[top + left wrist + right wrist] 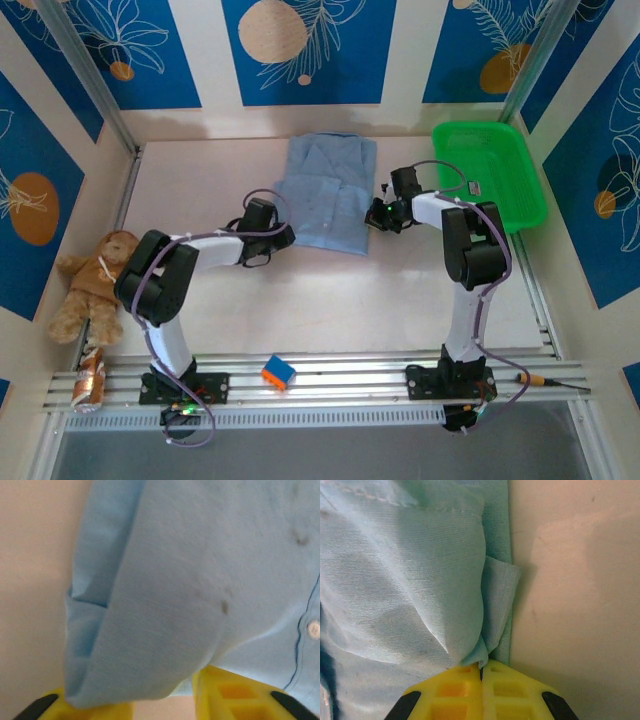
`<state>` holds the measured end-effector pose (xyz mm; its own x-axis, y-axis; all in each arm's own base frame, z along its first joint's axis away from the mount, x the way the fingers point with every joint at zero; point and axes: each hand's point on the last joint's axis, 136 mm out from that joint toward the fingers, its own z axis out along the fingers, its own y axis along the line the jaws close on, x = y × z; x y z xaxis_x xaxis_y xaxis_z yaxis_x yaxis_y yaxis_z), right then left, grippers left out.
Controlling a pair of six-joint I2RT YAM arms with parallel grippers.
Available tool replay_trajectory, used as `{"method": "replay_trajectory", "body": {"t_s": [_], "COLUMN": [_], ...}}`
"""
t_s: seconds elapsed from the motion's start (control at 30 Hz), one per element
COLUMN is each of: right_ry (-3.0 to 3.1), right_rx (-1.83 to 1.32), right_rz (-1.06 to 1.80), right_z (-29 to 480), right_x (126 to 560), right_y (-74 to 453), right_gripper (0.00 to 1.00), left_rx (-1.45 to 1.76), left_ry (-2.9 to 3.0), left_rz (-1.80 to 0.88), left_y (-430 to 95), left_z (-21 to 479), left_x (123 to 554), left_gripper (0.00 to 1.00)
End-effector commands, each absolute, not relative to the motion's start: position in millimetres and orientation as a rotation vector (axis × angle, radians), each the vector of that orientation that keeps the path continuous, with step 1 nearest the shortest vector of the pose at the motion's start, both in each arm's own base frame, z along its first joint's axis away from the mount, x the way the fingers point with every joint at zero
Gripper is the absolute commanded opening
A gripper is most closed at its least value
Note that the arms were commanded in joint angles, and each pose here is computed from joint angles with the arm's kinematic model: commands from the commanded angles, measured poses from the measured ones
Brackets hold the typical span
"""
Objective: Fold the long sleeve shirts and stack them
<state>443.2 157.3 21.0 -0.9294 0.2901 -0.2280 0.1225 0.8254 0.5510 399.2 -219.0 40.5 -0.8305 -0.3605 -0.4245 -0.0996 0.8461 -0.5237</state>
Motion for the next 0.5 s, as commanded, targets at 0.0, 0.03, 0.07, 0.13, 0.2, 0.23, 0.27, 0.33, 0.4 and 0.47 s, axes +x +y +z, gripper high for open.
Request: {"method": "replay_trajectory", "body": {"t_s": [0.0,0.03,0.07,0.13,0.2,0.23,0.27,0.33,0.4,0.47], "right_ry": [2.784,2.799,2.817,2.860,2.923,2.953,2.980,3.050,3.091,3.076], "right_rx": [0.353,0.350,0.348,0.338,0.355,0.373,0.389,0.466,0.472,0.444], "right_rz": [0.771,0.774,0.773,0.778,0.755,0.756,0.756,0.751,0.525,0.620], "right_z": [6,6,5,3,-3,-5,-9,-17,-14,2], "right_x": [416,409,402,382,358,344,330,295,265,247], "right_y": [160,164,167,179,190,199,208,233,243,274], "right_gripper": [0.00,0.00,0.00,0.00,0.00,0.00,0.00,0.00,0.00,0.00], "left_rx": [-0.286,-0.262,-0.238,-0.170,-0.097,-0.067,-0.047,-0.003,0.056,0.132], "left_ry": [2.510,2.518,2.524,2.532,2.550,2.560,2.558,2.544,2.525,2.491], "left_rz": [-0.608,-0.587,-0.564,-0.529,-0.507,-0.489,-0.490,-0.502,-0.511,-0.564], "left_y": [-204,-200,-194,-181,-167,-158,-151,-136,-127,-130], "left_z": [42,44,45,48,51,52,54,60,66,76], "left_x": [410,410,409,405,400,397,395,394,394,397], "left_gripper": [0.26,0.24,0.23,0.22,0.22,0.22,0.22,0.23,0.24,0.25]}}
